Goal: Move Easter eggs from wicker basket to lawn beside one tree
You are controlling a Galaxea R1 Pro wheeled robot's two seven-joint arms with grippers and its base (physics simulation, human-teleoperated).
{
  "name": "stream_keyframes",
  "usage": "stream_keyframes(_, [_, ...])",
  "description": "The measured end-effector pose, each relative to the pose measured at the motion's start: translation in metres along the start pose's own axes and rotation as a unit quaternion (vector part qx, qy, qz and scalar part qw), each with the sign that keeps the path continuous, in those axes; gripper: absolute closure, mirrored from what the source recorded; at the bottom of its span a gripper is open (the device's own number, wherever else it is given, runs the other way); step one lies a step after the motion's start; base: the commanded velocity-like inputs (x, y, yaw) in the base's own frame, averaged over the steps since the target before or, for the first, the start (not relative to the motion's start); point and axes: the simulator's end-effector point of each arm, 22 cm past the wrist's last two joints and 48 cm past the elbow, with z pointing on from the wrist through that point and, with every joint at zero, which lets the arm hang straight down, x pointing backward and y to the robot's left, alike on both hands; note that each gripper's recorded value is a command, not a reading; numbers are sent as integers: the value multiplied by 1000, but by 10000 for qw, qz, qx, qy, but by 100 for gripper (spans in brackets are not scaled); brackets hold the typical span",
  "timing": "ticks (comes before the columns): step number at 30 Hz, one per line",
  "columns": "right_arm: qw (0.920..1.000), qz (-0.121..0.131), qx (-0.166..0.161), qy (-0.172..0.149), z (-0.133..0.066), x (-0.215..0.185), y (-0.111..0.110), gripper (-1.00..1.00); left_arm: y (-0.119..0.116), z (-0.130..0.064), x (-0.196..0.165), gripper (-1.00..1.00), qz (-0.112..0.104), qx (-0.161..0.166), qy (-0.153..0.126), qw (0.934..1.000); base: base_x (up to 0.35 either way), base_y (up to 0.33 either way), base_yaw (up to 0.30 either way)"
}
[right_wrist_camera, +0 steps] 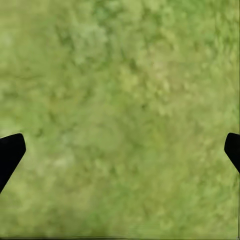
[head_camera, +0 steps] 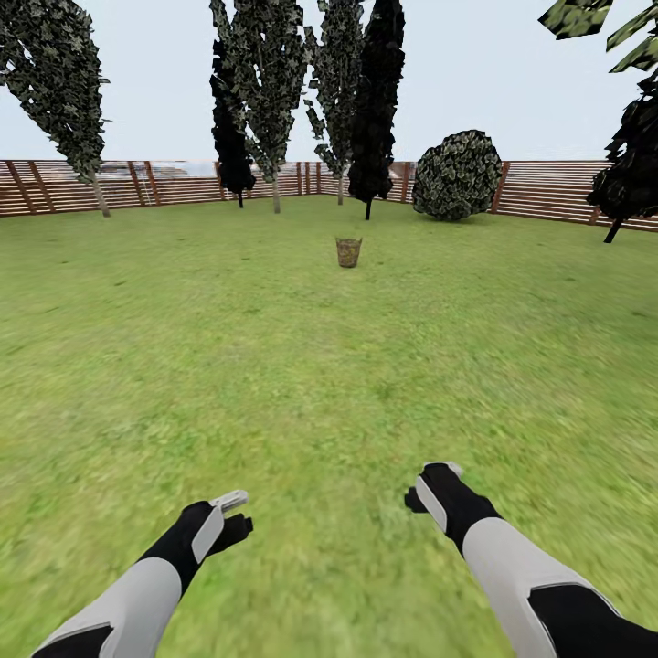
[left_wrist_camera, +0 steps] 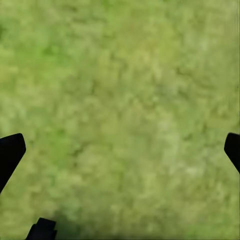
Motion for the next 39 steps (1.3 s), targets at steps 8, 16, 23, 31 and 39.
stream_keyframes(8, [10000, -47, -42, 41, 3, 0, -15, -100, -2, 0, 1, -100, 8, 6, 4, 10000, 0, 0, 0])
stream_keyframes(16, [10000, -69, -8, 38, 4, 1, -17, -100, -23, -1, 9, -100, 17, 156, 40, 9999, 0, 0, 0])
stream_keyframes(23, [10000, -74, -27, 13, 5, 1, -15, -100, -28, -1, 9, -100, 10, 187, 17, 9998, 0, 0, 0])
stream_keyframes(31, [10000, -62, -30, -14, 5, 0, -14, -100, -30, -1, 10, -100, 17, 197, 17, 9998, 0, 0, 0])
stream_keyframes(39, [10000, -60, -33, -15, 5, -1, -14, -100, -31, -1, 10, -100, 10, 232, 9, 9997, 20, 0, 0])
